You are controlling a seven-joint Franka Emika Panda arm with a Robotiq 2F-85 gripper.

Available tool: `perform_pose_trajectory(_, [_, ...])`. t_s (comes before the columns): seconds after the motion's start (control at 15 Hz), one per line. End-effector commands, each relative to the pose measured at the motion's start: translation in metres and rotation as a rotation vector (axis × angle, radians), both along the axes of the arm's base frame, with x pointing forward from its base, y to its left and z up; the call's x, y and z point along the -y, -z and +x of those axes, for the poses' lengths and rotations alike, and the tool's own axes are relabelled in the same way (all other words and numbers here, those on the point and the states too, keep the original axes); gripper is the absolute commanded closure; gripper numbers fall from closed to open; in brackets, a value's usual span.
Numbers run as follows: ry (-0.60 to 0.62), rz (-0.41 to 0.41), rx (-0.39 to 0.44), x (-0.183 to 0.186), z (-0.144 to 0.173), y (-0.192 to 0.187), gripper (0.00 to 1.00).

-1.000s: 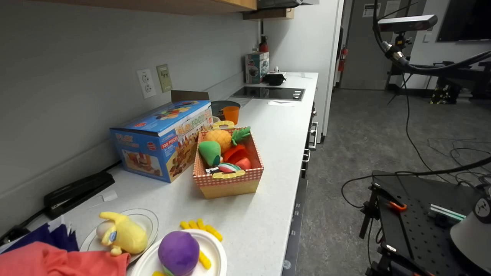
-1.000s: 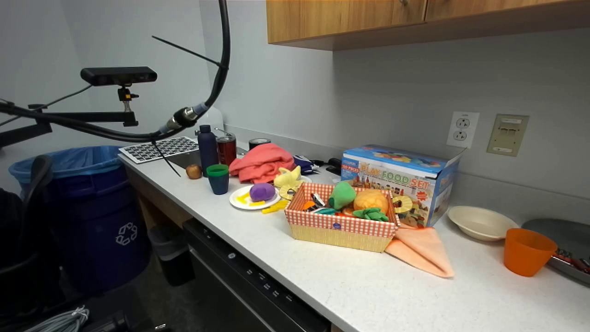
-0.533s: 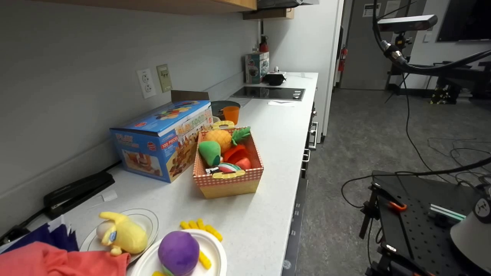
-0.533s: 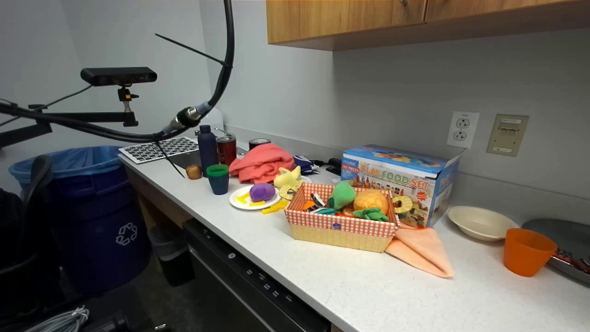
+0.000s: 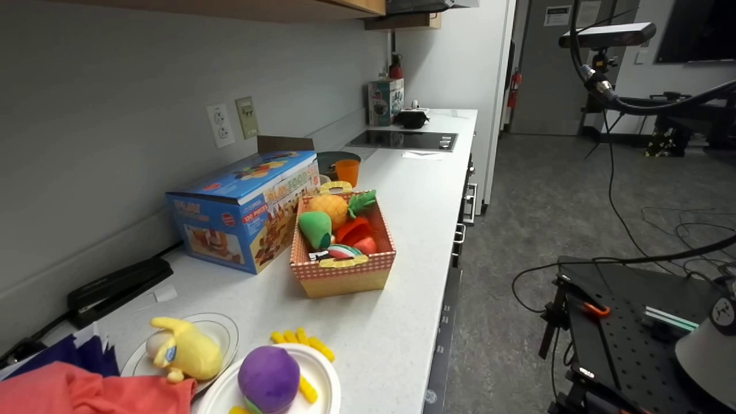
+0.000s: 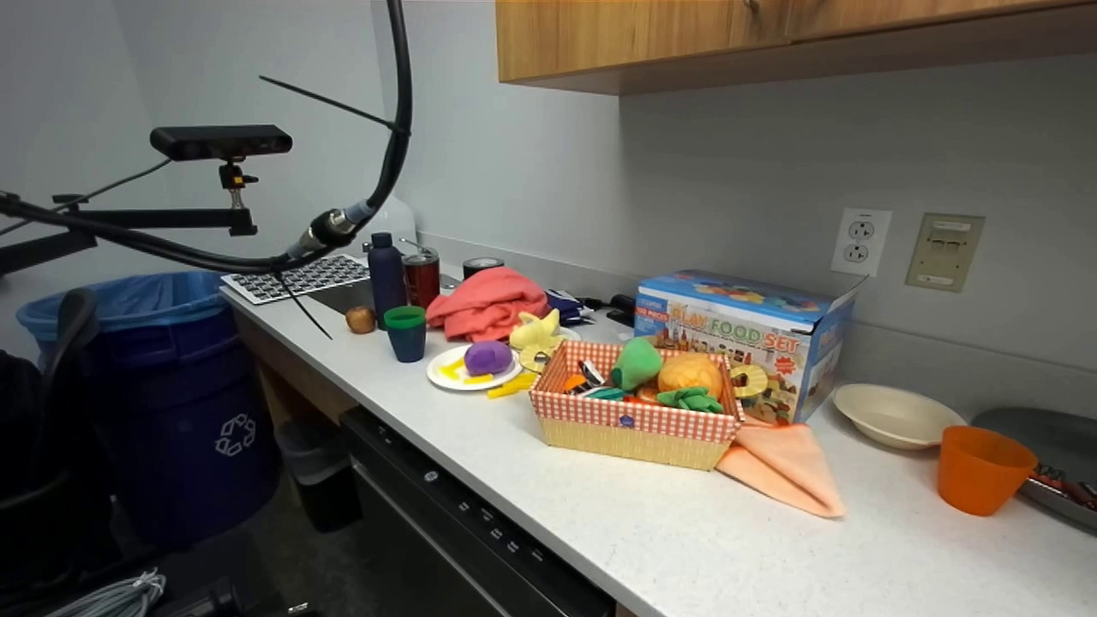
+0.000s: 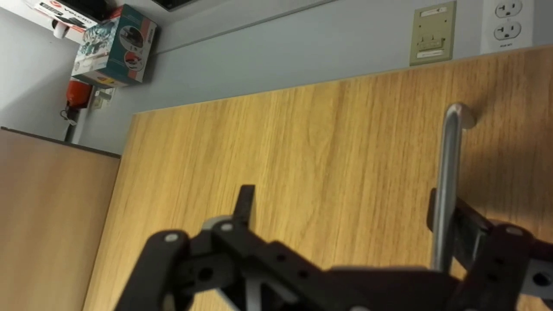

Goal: Open the top right cabinet door

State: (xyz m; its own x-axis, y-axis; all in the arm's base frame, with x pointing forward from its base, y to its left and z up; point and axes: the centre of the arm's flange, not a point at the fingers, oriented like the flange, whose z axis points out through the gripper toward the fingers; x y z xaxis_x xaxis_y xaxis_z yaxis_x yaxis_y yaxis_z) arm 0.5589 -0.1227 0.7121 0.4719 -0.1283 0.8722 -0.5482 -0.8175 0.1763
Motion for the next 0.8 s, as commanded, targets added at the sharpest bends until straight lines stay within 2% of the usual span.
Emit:
perform_pose_trajectory(0.0, [0.085,-0.034,-0.058,0.034,-0.053,0.014,0.0])
perform_pose_trajectory(0.33, [0.128,-0.066,-0.067,0.048,-0.098,0.011,0.0])
perform_pose_trajectory(0.73, [0.197,-0.05,-0.057,0.065,-0.162,0.007,0.0])
